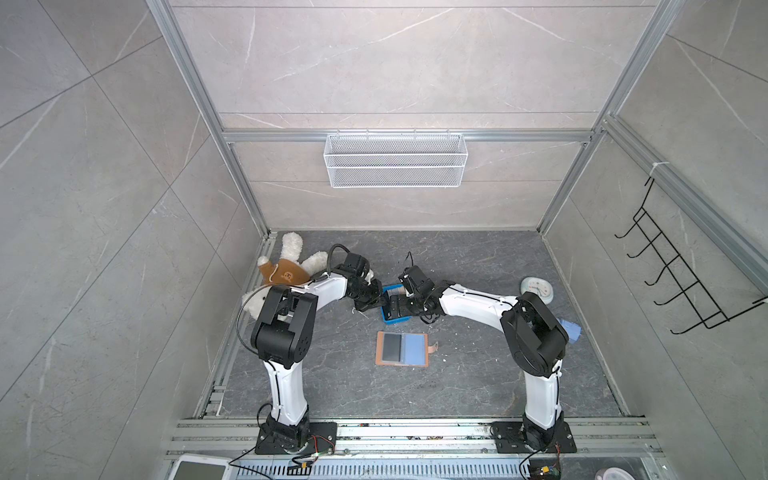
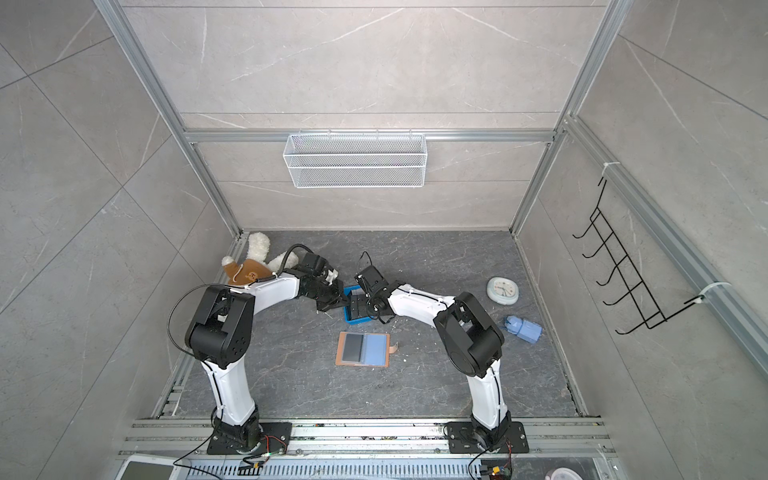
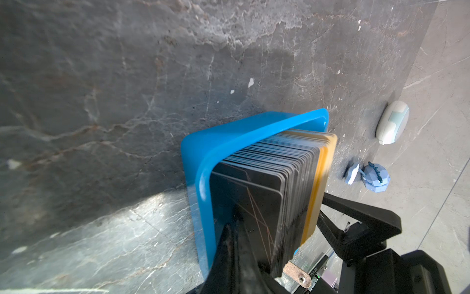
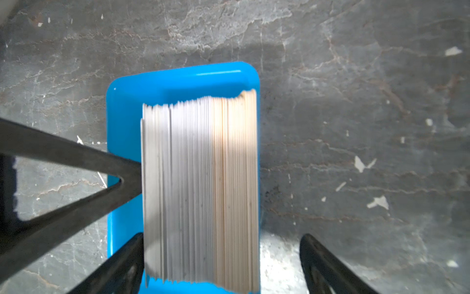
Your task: Put the credit cards into the card holder
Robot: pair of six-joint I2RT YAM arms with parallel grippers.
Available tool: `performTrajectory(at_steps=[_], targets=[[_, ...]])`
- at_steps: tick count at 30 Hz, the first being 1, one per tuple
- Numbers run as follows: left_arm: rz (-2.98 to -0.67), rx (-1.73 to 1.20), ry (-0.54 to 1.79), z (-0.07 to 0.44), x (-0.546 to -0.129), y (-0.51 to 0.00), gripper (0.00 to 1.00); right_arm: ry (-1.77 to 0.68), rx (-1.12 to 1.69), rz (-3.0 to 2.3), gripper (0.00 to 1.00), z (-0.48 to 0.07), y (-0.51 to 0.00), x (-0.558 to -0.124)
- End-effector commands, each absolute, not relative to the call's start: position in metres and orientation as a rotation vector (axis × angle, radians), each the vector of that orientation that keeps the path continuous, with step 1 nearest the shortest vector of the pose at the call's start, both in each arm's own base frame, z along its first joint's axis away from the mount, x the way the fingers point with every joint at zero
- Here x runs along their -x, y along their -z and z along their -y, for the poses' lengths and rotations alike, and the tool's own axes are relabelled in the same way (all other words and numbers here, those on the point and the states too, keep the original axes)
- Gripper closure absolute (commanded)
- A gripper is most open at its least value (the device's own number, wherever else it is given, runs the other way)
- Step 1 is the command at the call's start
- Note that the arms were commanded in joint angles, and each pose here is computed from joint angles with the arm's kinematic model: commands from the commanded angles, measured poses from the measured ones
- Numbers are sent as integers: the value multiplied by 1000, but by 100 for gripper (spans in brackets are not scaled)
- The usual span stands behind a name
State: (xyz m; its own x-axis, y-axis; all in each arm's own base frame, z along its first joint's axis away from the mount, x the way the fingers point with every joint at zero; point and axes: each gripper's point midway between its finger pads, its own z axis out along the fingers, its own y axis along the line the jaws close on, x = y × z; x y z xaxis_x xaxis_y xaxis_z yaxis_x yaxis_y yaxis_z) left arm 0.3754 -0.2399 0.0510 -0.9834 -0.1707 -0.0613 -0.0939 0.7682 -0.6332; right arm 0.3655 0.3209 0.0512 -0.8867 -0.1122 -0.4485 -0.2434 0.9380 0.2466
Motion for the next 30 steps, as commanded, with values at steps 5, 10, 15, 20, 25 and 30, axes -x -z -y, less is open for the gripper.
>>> performTrajectory(at_steps=[5,10,15,20,25,30], targets=[[-2869,190,976,238,-377,-48,99,-338,267,-2633,6,-301,-68,-361],[-2874,188,975,238,-376,-46,99,-332,268,-2626,6,-297,-72,-360],[-2882,175,997,242,-375,-44,88,-340,271,-2619,6,-297,-77,-360],[-2891,161,1012,247,-372,-42,81,-354,277,-2612,7,-298,-83,-358],[-2894,158,1018,248,-372,-41,81,-412,280,-2593,7,-302,-94,-355],[-2895,157,1023,250,-371,-40,82,-516,257,-2580,13,-312,-106,-349]])
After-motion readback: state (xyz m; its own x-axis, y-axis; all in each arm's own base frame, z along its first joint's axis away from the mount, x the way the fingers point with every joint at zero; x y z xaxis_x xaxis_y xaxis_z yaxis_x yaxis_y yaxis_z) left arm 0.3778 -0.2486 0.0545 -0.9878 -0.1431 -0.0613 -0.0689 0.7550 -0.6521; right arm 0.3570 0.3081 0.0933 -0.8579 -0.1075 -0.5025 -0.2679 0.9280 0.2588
